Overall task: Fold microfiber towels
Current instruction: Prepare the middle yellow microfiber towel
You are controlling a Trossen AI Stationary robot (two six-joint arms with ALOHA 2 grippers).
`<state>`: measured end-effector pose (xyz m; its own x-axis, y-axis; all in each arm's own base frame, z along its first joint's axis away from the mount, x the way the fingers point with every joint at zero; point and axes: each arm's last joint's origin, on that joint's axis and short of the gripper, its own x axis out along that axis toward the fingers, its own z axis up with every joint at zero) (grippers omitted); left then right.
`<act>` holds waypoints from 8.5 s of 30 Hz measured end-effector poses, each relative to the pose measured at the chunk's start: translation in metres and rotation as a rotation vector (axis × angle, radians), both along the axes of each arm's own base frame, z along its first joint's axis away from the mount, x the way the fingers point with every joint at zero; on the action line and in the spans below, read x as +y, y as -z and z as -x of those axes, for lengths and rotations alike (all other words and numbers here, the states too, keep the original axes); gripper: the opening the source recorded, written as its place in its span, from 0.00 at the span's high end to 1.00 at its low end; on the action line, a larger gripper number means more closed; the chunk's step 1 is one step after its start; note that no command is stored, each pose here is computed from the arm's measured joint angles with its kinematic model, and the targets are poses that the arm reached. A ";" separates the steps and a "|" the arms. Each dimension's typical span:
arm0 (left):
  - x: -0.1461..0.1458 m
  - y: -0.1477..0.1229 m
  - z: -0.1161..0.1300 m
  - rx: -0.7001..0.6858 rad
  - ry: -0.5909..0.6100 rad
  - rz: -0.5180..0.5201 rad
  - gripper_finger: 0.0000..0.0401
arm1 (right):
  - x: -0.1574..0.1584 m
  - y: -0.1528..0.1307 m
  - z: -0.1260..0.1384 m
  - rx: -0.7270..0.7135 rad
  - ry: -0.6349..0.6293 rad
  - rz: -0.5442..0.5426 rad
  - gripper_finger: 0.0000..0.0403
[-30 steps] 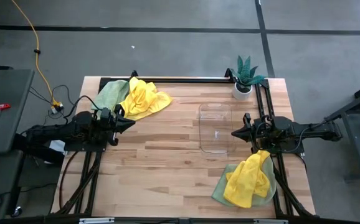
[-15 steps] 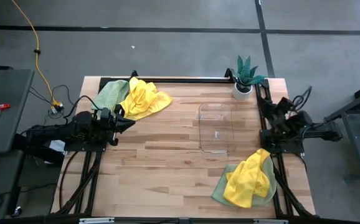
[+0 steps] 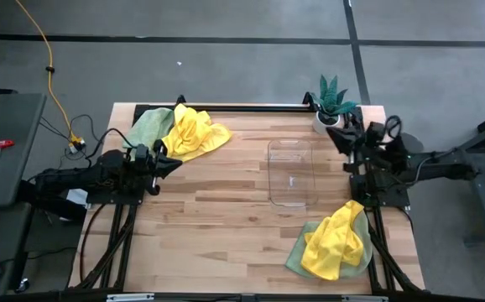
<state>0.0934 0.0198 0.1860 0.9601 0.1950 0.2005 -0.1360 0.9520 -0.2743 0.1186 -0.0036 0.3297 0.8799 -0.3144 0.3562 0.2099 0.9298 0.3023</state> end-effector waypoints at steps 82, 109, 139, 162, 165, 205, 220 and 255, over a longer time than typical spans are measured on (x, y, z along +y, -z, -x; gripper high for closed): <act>0.111 0.052 -0.078 1.777 -0.294 0.660 0.65 | 0.002 -0.007 -0.037 0.250 -0.001 -0.015 1.00; 0.051 -0.040 -0.089 1.462 0.180 0.630 1.00 | 0.004 -0.003 -0.048 0.253 -0.063 -0.077 1.00; 0.062 -0.257 -0.076 0.999 -0.062 0.046 1.00 | 0.006 0.003 -0.076 0.214 -0.123 -0.084 1.00; -0.135 -0.083 -0.129 1.365 0.409 0.200 1.00 | 0.018 0.006 -0.189 0.880 -0.413 0.025 0.55; -0.150 -0.066 -0.125 1.389 0.395 0.261 1.00 | 0.021 0.023 -0.205 0.918 -0.506 -0.006 0.55; -0.179 0.063 -0.106 1.393 0.200 0.167 1.00 | 0.023 0.195 -0.396 1.361 -0.439 0.106 0.57; -0.173 0.049 -0.091 1.453 0.207 0.175 1.00 | 0.044 0.171 -0.383 1.464 -0.436 0.164 0.96; -0.094 -0.025 -0.056 1.202 -0.176 0.001 1.00 | 0.119 0.105 -0.321 1.163 -0.076 0.133 1.00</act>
